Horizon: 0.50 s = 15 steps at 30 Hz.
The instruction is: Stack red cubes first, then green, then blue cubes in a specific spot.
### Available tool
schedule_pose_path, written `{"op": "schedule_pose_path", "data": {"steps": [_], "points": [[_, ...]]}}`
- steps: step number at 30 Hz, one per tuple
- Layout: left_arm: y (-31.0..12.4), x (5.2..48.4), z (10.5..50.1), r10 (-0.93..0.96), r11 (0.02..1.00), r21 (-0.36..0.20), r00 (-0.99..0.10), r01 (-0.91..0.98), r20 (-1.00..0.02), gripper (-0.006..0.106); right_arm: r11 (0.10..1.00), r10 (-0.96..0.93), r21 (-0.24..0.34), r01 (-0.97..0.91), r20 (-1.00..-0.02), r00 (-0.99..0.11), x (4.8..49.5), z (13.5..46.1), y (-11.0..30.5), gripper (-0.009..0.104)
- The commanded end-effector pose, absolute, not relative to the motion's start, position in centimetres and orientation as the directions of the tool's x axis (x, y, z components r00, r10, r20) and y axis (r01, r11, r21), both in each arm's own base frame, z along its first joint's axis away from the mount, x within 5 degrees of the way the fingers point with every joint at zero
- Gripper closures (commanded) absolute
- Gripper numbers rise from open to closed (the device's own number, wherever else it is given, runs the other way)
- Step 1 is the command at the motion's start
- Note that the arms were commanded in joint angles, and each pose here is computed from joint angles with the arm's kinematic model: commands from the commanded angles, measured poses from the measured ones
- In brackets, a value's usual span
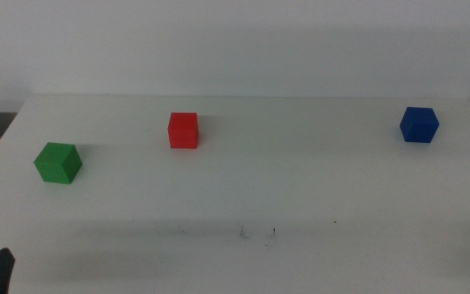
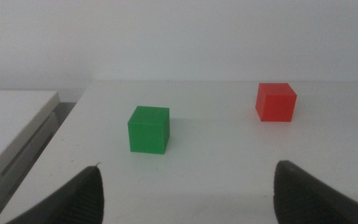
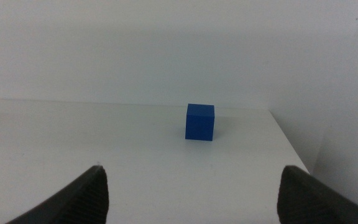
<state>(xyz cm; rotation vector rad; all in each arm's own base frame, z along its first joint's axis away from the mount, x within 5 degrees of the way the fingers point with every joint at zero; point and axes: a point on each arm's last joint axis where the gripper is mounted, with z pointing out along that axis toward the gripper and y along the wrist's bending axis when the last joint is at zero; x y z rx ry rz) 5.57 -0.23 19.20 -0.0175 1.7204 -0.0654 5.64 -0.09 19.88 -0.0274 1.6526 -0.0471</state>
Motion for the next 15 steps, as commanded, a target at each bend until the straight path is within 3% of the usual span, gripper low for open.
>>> {"op": "schedule_pose_path", "data": {"steps": [1, 7, 12, 15], "points": [[-0.2, 5.6, 19.3, -0.055, 0.998, -0.059, -0.135, 0.026, -0.989, 0.007, 0.998, -0.061, -0.062, 0.008, -0.996, -0.073, 5.6, 19.9, -0.1, 0.002], [-0.2, 5.6, 19.4, -0.056, 0.998, -0.059, -0.123, 0.026, -0.991, 0.007, 0.998, -0.061, -0.062, 0.008, -0.996, -0.073, 5.6, 19.9, -0.1, 0.002], [-0.5, 8.3, 26.4, -0.042, 0.998, -0.059, -0.444, 0.025, -0.895, 0.007, 0.998, -0.061, -0.062, 0.008, -0.996, -0.073, 5.6, 19.9, -0.1, 0.002], [-0.6, 11.3, 30.9, -0.048, 0.997, -0.070, -0.543, 0.019, -0.838, 0.007, 0.998, -0.061, -0.062, 0.008, -0.996, -0.073, 5.6, 19.9, -0.1, 0.002]]}}
